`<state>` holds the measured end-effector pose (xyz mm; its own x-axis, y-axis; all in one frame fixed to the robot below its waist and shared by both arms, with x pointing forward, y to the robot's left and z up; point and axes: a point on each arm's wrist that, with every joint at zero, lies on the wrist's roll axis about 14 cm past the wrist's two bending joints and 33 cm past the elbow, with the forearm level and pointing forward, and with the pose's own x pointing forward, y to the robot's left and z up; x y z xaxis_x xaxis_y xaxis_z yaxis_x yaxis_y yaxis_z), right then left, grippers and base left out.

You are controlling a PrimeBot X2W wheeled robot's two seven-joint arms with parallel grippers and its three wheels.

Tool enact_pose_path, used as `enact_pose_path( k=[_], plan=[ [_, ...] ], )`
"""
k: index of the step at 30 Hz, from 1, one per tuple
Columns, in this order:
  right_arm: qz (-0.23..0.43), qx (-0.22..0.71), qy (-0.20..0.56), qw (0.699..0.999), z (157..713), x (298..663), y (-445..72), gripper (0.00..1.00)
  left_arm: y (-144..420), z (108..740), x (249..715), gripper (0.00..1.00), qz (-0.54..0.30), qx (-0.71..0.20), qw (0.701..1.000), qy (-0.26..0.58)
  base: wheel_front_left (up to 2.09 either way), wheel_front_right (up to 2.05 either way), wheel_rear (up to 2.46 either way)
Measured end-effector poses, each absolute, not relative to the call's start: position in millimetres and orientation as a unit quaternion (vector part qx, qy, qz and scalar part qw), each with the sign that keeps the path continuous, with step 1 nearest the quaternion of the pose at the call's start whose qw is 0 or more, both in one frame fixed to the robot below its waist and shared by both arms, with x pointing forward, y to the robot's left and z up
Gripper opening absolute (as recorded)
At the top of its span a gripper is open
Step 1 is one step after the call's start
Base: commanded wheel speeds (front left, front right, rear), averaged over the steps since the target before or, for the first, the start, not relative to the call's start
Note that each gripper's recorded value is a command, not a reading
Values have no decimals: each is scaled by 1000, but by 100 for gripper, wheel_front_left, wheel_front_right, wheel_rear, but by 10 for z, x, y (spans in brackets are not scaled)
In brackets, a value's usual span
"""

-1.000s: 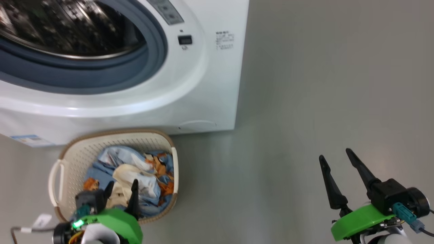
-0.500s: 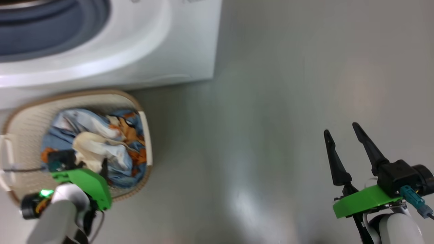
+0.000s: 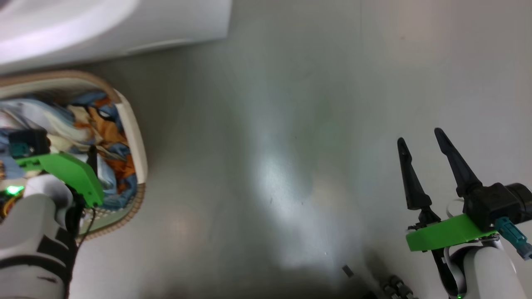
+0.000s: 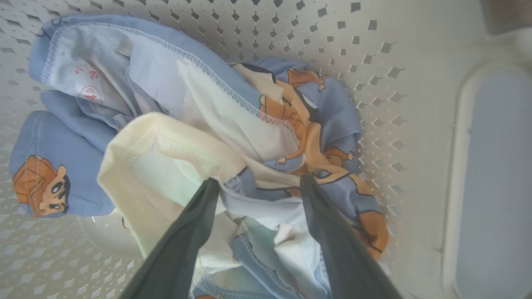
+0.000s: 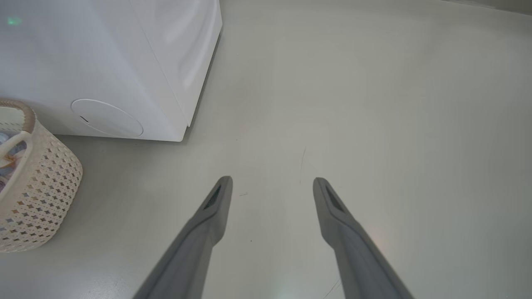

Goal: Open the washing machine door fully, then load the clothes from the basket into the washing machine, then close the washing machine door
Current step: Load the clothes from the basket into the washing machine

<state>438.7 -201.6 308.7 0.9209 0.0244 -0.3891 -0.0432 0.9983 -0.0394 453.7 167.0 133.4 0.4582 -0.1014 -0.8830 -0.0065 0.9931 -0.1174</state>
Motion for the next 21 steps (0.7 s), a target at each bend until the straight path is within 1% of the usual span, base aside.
enact_pose_path(
  k=[7, 21],
  plan=[
    [15, -27, 223, 974, 2866, 4335, -2046, 100, 1605, 1050, 4628, 100, -35, -50, 845, 531, 0, 0, 0],
    [-4, -33, 245, 969, 2700, 4235, -2195, 100, 1506, 748, 4727, 100, -45, -38, 829, 556, 0, 0, 0]
  ],
)
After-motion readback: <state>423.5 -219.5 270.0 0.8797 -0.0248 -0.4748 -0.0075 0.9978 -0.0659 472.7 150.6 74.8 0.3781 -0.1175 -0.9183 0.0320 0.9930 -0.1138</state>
